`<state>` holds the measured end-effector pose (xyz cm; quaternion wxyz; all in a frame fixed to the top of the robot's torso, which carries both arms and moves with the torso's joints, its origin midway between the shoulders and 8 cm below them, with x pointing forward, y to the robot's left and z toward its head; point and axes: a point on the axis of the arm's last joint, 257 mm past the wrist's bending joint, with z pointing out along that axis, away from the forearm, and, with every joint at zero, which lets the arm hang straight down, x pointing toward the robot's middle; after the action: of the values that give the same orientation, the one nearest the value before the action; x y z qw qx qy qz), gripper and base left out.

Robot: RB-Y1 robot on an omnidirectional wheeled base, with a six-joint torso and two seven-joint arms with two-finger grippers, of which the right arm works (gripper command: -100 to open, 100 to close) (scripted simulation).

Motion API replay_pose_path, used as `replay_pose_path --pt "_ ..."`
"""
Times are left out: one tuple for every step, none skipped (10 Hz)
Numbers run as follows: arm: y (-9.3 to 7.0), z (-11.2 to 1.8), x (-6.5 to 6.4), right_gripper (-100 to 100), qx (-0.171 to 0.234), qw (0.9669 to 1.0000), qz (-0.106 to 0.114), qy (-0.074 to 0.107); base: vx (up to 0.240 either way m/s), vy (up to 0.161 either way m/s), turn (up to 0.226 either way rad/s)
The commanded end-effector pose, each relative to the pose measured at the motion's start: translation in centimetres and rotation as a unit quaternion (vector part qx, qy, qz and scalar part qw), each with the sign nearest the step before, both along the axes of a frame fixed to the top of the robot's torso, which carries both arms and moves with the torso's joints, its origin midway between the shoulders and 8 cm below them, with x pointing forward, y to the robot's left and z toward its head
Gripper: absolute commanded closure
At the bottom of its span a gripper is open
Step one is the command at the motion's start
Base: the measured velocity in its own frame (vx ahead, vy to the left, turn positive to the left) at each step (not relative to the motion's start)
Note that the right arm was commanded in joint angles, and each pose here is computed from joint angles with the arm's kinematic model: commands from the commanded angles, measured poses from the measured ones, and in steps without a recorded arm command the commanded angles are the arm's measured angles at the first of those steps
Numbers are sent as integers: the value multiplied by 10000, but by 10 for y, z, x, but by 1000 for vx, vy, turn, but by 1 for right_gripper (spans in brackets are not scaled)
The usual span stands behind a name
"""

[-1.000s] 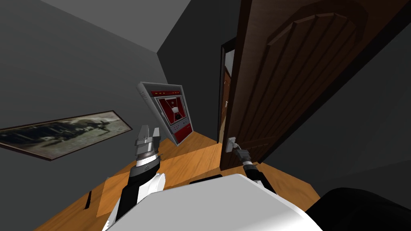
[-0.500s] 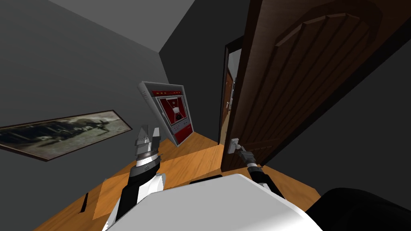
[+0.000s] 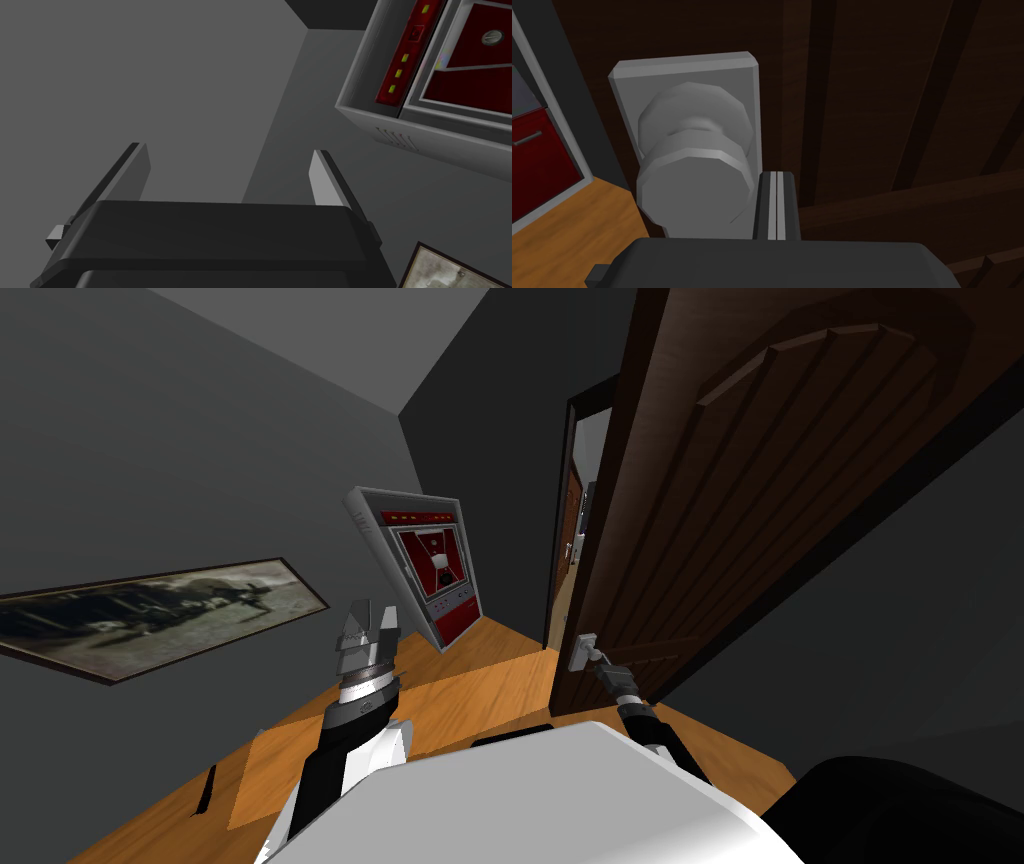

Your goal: Pull the door open

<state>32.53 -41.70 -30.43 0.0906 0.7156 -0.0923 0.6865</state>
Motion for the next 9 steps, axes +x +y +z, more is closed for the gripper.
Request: replay_pose_path --pt "3 1 1 100 11 10000 27 -25 0 0 0" --pt "3 1 1 100 11 10000 27 -25 0 0 0" --pt "10 1 3 -100 -6 9999 137 -37 -166 -25 138" --pt "13 2 4 -100 -8 9998 168 -47 -235 -59 119" --pt "15 2 5 -100 -10 9998 201 -58 -156 -46 58" --pt "21 3 6 -100 -13 9996 271 -80 -141 -25 69" --pt "23 4 7 -100 -15 9995 308 -92 -134 -26 47" --pt "26 4 8 -100 -16 9994 344 -104 -126 -39 58" --pt "29 4 8 -100 -17 9992 381 -115 -117 -46 73"
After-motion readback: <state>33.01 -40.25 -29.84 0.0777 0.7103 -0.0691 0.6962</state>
